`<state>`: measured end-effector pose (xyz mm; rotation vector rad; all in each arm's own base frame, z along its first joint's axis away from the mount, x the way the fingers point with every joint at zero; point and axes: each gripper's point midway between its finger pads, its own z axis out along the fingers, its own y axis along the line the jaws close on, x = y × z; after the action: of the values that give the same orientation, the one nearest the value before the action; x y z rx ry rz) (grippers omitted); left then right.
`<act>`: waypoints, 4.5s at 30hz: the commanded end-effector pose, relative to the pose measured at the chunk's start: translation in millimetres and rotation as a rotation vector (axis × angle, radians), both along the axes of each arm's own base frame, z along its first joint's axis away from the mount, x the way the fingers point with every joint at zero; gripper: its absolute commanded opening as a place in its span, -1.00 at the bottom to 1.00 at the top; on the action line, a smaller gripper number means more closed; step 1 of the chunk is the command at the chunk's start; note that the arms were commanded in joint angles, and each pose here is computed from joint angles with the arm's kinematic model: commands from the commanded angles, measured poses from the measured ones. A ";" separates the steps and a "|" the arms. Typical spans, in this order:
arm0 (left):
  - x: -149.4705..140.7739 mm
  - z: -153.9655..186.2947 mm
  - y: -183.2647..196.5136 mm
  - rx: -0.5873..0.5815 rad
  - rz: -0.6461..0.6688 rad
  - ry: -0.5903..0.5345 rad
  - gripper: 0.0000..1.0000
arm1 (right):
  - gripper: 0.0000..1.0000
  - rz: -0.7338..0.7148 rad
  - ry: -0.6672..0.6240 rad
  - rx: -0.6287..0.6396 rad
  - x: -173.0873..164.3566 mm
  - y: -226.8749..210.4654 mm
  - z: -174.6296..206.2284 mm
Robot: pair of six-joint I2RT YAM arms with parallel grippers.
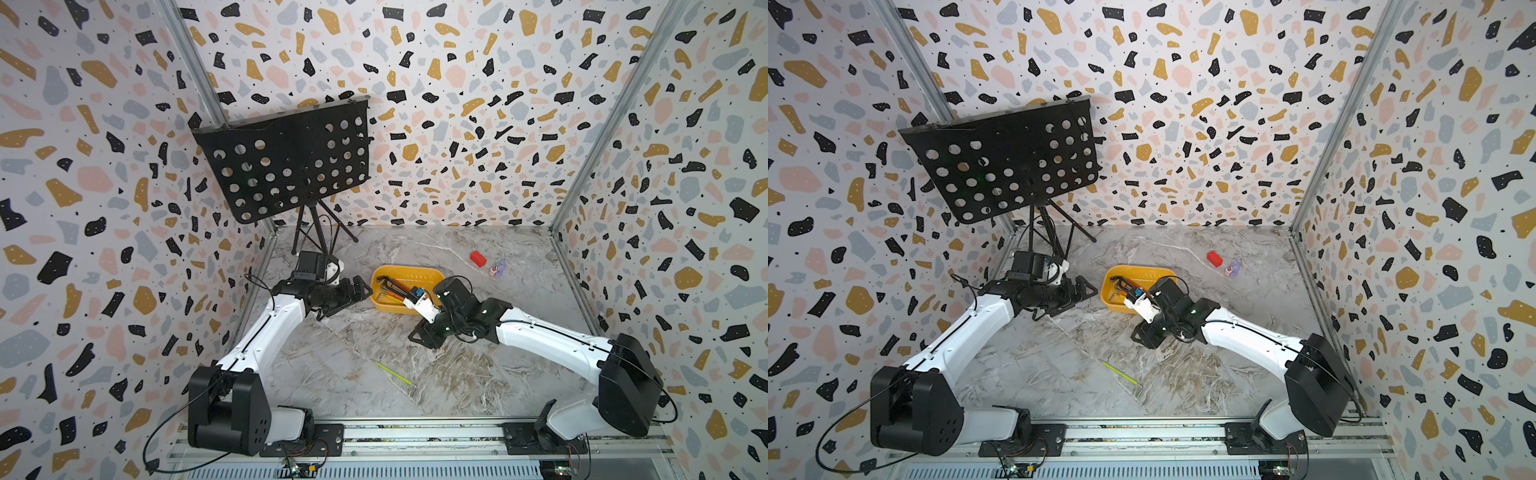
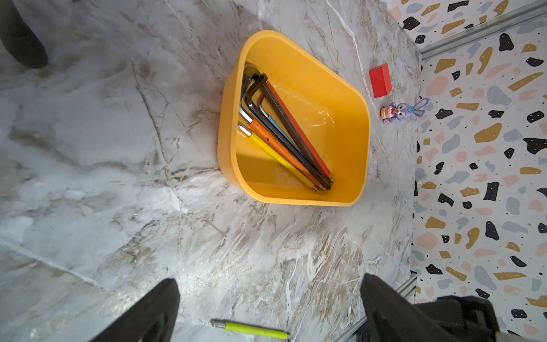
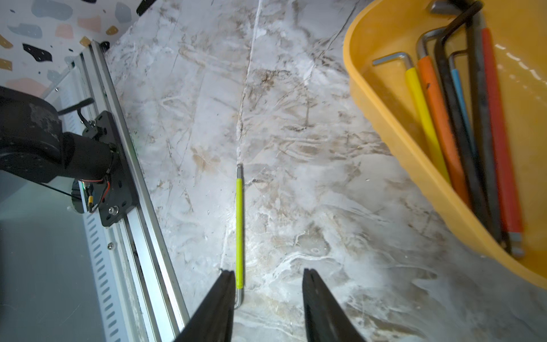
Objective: Put the hex key on the desktop into the storage box
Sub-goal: Pick up the Allen key from the center of the board, then place the Allen key in the storage box.
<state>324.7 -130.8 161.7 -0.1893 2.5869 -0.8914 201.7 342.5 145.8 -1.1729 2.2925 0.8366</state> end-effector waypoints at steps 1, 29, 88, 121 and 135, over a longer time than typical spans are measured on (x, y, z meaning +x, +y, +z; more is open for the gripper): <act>8.1 7.5 -0.6 -0.017 0.002 -0.021 0.99 | -0.15 -0.012 0.051 -0.080 -15.8 1.1 -21.8; 8.8 1.3 1.4 -0.050 0.017 0.015 0.99 | -0.16 0.075 0.045 -0.380 -69.5 38.4 -98.4; 6.6 3.3 3.7 -0.044 0.027 0.004 0.99 | -1.00 0.009 -0.063 -0.355 -51.5 36.4 -78.0; 3.8 16.5 -3.5 -0.101 0.007 -0.043 0.99 | -1.00 -0.144 -0.295 -0.212 143.7 -10.2 21.1; 5.1 15.7 -2.8 -0.099 0.014 -0.042 0.99 | -1.00 -0.059 -0.308 -0.319 211.4 8.9 -18.3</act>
<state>328.3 -135.6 175.2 -0.2094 2.5229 -1.0062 416.2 351.0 116.6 -1.1889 2.2627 0.2678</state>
